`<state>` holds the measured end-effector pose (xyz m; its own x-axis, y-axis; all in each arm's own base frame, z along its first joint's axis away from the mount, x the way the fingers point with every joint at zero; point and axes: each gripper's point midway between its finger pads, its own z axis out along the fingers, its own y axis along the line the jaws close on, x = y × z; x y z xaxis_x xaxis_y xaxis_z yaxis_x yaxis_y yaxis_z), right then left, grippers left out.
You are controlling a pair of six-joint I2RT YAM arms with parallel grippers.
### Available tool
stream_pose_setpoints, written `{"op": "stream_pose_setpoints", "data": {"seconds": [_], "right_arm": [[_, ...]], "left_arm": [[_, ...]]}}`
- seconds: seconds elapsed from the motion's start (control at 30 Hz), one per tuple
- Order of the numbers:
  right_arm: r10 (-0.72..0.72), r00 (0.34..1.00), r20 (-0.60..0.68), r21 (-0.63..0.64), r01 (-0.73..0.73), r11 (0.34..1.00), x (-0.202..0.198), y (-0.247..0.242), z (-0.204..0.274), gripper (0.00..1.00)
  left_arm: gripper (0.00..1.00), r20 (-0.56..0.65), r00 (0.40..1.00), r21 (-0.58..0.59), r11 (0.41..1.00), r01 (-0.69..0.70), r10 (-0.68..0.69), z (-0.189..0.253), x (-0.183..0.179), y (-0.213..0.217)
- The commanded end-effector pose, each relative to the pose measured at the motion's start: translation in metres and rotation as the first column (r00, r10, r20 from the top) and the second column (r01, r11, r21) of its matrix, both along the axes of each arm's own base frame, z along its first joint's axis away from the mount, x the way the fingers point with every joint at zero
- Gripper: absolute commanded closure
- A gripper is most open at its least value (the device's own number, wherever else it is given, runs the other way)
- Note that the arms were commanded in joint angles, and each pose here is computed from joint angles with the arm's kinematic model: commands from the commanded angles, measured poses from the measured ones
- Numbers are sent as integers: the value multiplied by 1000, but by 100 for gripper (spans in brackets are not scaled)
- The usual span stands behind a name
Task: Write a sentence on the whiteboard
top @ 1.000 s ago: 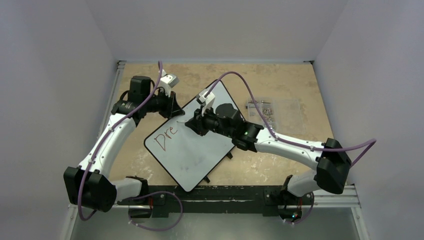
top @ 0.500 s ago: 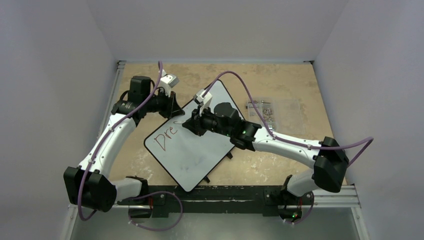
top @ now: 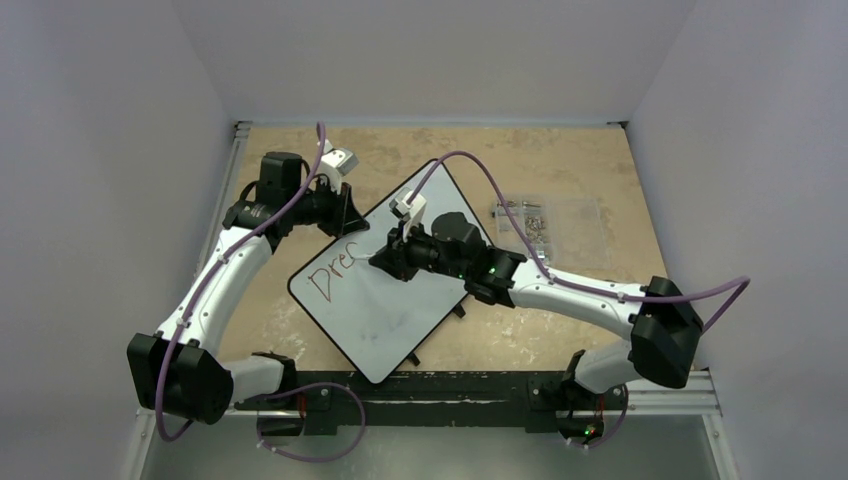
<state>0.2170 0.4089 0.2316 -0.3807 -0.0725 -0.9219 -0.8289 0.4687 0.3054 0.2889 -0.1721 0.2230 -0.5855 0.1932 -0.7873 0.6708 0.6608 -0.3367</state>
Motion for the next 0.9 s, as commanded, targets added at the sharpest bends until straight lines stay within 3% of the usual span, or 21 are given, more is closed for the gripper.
{"op": "stream_pose_setpoints", "data": {"seconds": [0.0,0.87], "right_arm": [[-13,1000,-9,-24,13,1000,-2,-10,-7,100],[-178,984,-3,-12,178,984,28,-13,11,100]], "left_arm": [[100,82,994,9,997,73,-73,14,-4,-9],[100,87,994,10,997,72,-73,16,-5,-8]]}}
